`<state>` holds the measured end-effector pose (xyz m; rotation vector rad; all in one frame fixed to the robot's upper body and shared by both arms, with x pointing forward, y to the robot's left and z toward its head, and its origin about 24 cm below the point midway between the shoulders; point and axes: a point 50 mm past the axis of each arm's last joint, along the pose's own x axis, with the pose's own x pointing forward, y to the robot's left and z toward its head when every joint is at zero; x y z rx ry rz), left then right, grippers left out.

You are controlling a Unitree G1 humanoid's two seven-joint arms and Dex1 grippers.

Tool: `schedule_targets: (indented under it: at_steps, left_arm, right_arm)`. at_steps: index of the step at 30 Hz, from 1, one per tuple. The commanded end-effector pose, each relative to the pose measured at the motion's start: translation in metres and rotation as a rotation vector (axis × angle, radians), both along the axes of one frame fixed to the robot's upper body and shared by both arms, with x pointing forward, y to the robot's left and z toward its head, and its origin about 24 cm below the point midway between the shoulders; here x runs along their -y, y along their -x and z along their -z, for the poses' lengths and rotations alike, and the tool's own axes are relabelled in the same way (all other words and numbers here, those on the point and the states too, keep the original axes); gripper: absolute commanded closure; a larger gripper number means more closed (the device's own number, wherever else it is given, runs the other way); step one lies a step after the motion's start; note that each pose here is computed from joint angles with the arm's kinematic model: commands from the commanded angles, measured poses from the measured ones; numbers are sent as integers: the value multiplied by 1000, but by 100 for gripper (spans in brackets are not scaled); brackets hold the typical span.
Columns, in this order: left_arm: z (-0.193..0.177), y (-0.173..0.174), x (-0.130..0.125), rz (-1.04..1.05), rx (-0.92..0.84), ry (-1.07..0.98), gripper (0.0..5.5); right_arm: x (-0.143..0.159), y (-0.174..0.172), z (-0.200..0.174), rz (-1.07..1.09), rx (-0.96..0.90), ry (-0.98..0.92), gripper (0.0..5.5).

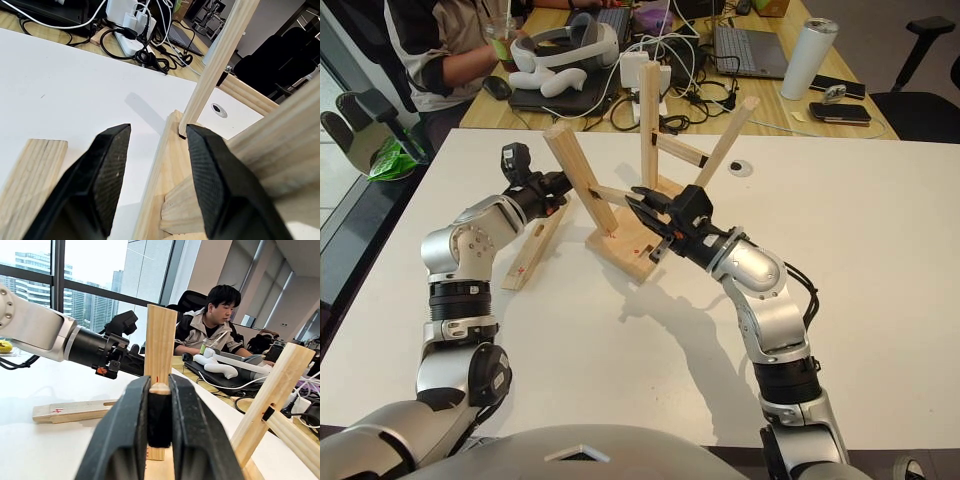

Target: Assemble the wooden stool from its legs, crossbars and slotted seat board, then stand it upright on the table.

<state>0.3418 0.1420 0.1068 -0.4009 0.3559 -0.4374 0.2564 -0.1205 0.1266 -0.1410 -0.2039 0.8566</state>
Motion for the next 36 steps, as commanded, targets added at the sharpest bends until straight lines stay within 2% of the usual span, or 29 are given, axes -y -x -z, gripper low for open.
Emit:
schedule_targets:
  at_steps: [1,5,10,17,20,23,29,36]
  left_arm:
    - [-8,-2,9,45,10,3,341]
    - [-11,-3,15,80,15,3,341]
    - [-13,-5,18,93,18,2,341]
    - [1,-1,0,64,10,-23,341]
    - [-6,10,-12,60,94,-8,296]
    - [-19,32,-9,142,183,-1,261]
    - [-26,65,5,292,258,-31,260]
    - [-22,40,0,112,248,-131,260]
  right_arm:
    - [1,-2,10,19,-29,-9,510]
    - [0,-9,23,-3,-69,31,510]
    - [-3,-11,17,-34,-36,17,510]
    - [-4,-8,6,-57,-1,13,510]
    - [-2,-7,4,-50,2,15,510]
    - [1,-7,4,-42,0,18,510]
    - [3,-10,4,-33,-2,20,510]
    - [-2,-14,1,-51,6,17,510]
